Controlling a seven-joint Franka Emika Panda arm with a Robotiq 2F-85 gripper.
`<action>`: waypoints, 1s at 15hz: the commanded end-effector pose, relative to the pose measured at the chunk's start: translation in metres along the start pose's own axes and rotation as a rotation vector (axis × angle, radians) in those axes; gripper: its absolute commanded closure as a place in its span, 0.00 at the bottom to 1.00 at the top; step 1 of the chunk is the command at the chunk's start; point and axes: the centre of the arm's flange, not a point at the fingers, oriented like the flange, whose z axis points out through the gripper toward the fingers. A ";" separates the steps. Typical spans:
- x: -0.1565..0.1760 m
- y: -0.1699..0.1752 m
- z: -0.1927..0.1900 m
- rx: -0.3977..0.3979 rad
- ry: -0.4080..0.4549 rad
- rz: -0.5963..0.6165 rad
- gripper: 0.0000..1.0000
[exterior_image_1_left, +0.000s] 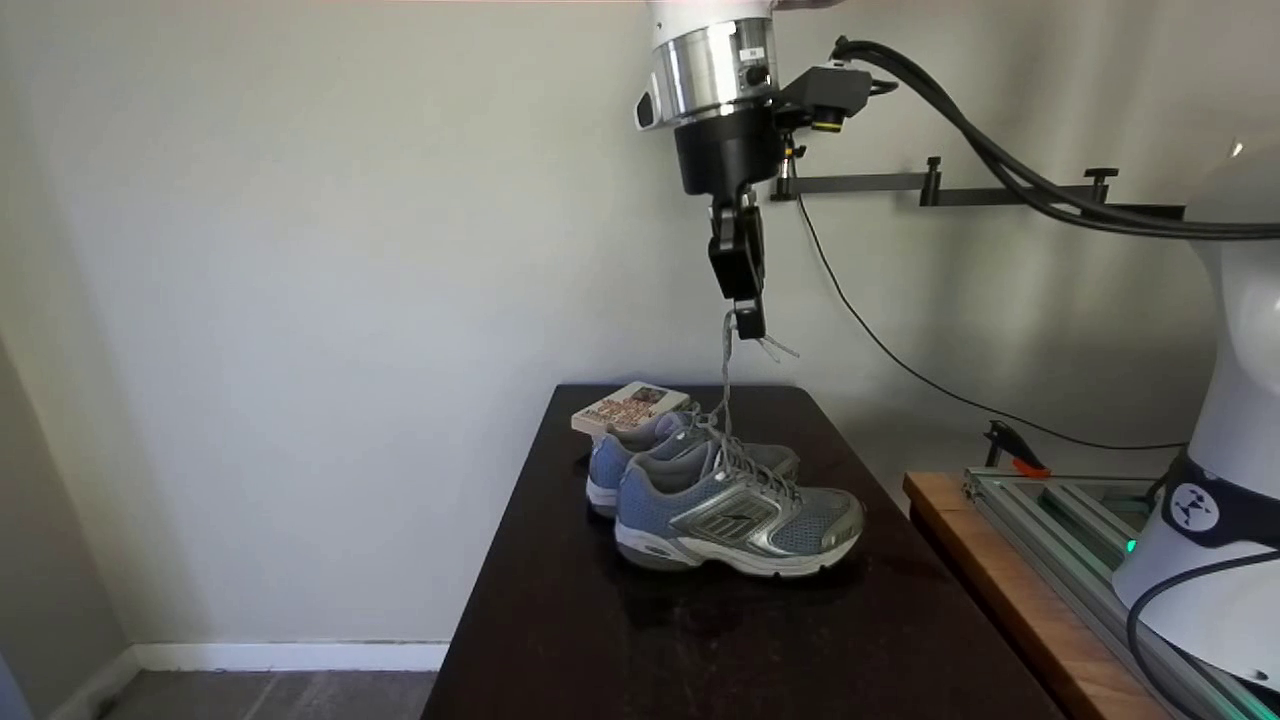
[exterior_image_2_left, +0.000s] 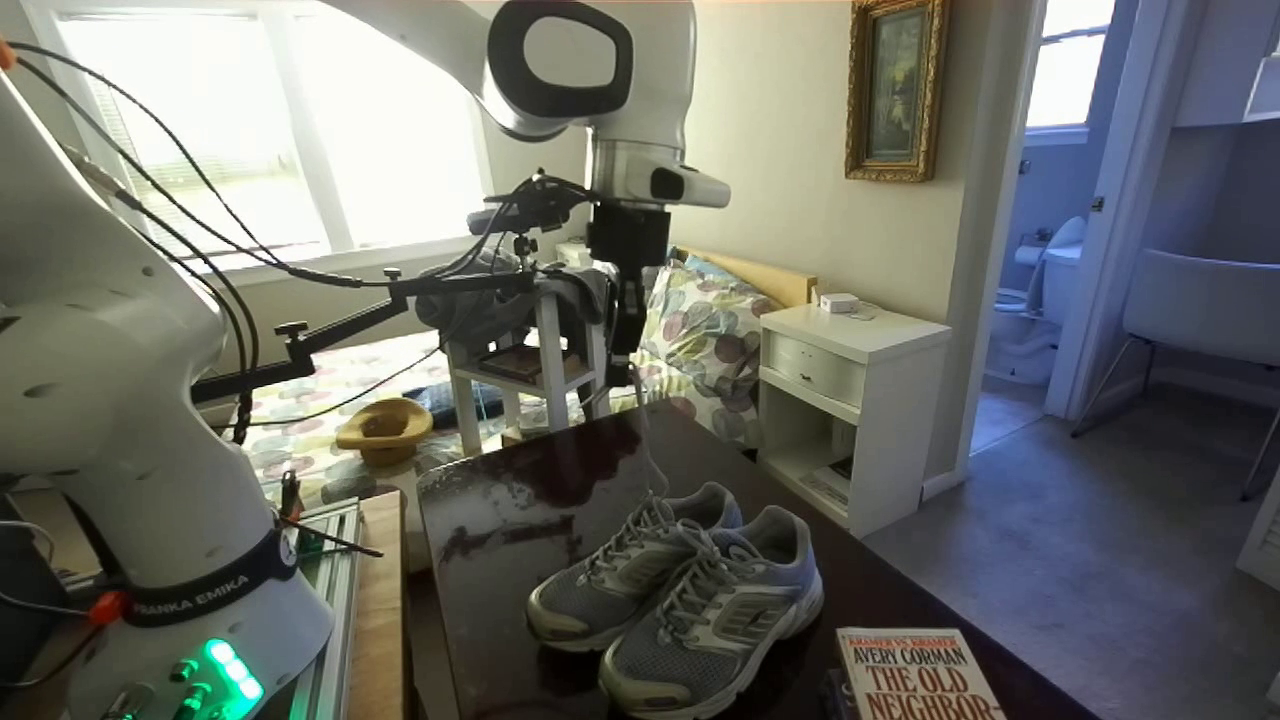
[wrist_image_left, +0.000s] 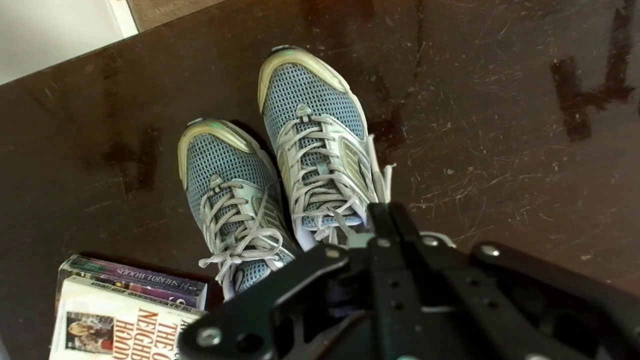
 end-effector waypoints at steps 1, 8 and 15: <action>-0.007 0.003 -0.015 0.012 0.005 -0.010 0.99; -0.008 0.006 -0.020 0.007 0.011 -0.013 0.64; -0.006 0.009 -0.017 -0.003 0.010 -0.020 0.16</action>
